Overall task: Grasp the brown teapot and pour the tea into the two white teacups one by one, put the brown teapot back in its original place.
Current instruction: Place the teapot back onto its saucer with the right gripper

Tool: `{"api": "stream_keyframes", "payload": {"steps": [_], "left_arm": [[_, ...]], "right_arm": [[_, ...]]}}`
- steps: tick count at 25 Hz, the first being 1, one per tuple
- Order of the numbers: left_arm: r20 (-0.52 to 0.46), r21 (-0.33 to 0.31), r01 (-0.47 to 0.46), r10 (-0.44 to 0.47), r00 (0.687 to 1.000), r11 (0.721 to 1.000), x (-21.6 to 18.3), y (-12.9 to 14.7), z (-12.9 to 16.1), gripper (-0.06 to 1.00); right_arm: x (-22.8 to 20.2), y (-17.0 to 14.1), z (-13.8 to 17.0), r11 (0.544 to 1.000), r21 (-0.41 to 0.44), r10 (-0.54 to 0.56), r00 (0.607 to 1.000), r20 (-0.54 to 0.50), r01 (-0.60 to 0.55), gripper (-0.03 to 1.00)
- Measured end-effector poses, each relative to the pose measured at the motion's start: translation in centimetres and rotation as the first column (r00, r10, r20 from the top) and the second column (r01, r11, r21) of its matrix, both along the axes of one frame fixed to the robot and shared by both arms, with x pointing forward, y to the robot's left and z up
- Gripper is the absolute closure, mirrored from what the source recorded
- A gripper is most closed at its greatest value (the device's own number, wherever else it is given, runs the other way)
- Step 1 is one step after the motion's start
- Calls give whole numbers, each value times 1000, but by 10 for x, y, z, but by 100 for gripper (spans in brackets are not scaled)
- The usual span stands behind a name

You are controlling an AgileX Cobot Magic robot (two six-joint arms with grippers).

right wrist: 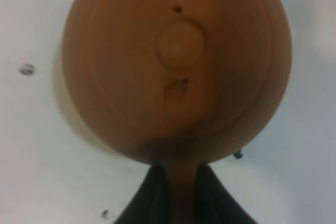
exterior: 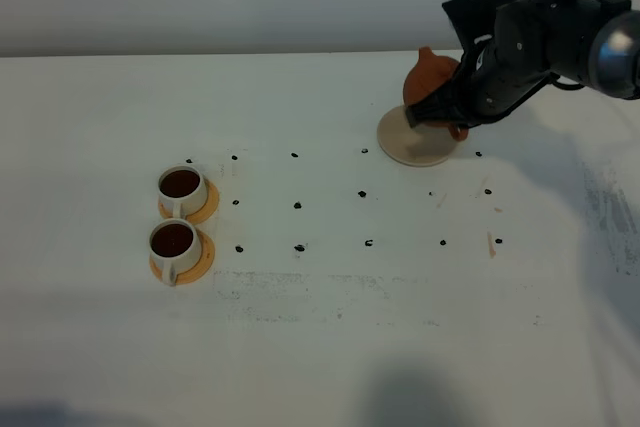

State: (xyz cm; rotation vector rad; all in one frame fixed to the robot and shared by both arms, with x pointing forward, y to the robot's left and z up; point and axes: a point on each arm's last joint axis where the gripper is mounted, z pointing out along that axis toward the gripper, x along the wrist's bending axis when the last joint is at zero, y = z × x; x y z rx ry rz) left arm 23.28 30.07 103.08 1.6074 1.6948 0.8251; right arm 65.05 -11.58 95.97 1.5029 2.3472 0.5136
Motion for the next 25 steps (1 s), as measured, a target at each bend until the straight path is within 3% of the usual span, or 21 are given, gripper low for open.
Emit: {"api": "stream_keyframes", "payload": {"steps": [7,25], "left_arm": [[0,0,0,0,1000,1000,0,0,0,38],[-1,0,0,0,1000,1000,0,0,0,38]], "right_arm": [[5,-1,-21,1000,-17,-7,999,-37,6,87],[-3,21,-21,999,-9,44,999,-24,-45,87]]}}
